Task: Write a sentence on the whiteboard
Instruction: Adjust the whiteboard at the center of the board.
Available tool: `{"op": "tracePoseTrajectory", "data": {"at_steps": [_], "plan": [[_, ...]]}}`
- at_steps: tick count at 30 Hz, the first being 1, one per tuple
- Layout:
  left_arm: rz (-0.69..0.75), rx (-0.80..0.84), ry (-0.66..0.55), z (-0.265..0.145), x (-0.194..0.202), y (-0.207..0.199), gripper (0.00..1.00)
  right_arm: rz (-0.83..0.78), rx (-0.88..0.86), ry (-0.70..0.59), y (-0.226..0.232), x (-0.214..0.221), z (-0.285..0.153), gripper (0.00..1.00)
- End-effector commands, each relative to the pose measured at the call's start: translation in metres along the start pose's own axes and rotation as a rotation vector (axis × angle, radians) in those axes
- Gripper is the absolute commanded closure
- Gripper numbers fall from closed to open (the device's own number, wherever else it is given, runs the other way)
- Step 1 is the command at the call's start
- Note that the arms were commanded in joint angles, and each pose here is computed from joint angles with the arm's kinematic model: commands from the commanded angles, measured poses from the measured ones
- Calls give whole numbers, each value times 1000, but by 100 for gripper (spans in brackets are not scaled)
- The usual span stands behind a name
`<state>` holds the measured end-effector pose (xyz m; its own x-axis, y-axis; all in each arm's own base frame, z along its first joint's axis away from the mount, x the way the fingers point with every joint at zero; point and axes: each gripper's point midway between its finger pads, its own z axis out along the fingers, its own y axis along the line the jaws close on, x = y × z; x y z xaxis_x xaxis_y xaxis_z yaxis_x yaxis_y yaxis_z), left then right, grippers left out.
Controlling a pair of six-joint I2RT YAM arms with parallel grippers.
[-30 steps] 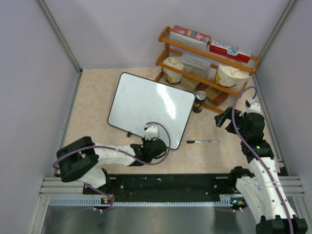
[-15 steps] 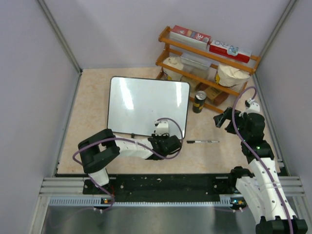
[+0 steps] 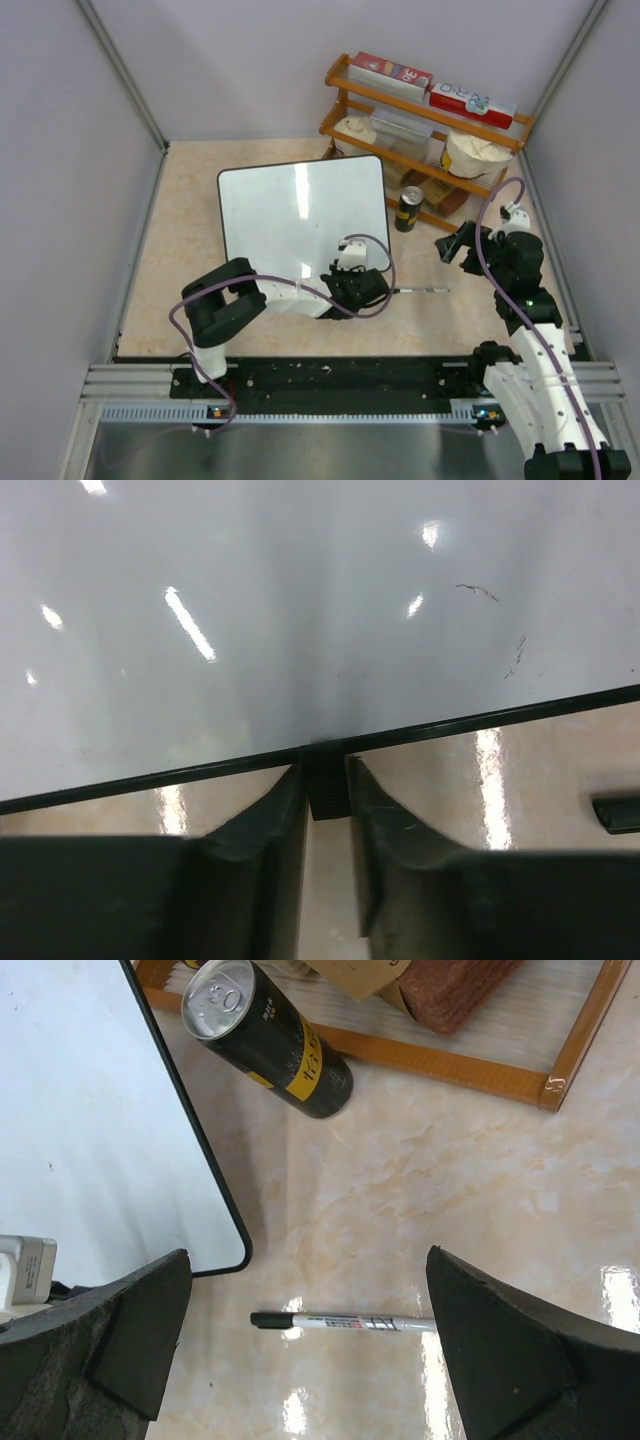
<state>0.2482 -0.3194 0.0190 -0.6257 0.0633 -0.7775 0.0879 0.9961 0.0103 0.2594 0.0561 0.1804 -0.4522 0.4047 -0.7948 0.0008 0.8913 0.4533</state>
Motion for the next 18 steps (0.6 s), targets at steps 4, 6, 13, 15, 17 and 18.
{"op": "tracePoseTrajectory", "data": {"at_steps": [4, 6, 13, 15, 17, 18], "plan": [[92, 76, 123, -15, 41, -3, 39, -2, -75, -3, 14, -3, -5, 1], [103, 89, 126, -24, 46, -3, 29, -8, -80, 13, 13, 0, -3, 1], [159, 94, 192, -52, 68, 10, 22, -17, -129, 109, 20, 15, 3, 1], [148, 125, 217, -61, 71, 14, 21, -24, -137, 123, 22, 18, 4, 1], [113, 180, 212, -72, 64, 10, 21, -33, -129, 140, 22, 22, 7, 1], [114, 196, 230, -75, 70, 15, 19, -37, -124, 152, 21, 25, 9, 1]]}}
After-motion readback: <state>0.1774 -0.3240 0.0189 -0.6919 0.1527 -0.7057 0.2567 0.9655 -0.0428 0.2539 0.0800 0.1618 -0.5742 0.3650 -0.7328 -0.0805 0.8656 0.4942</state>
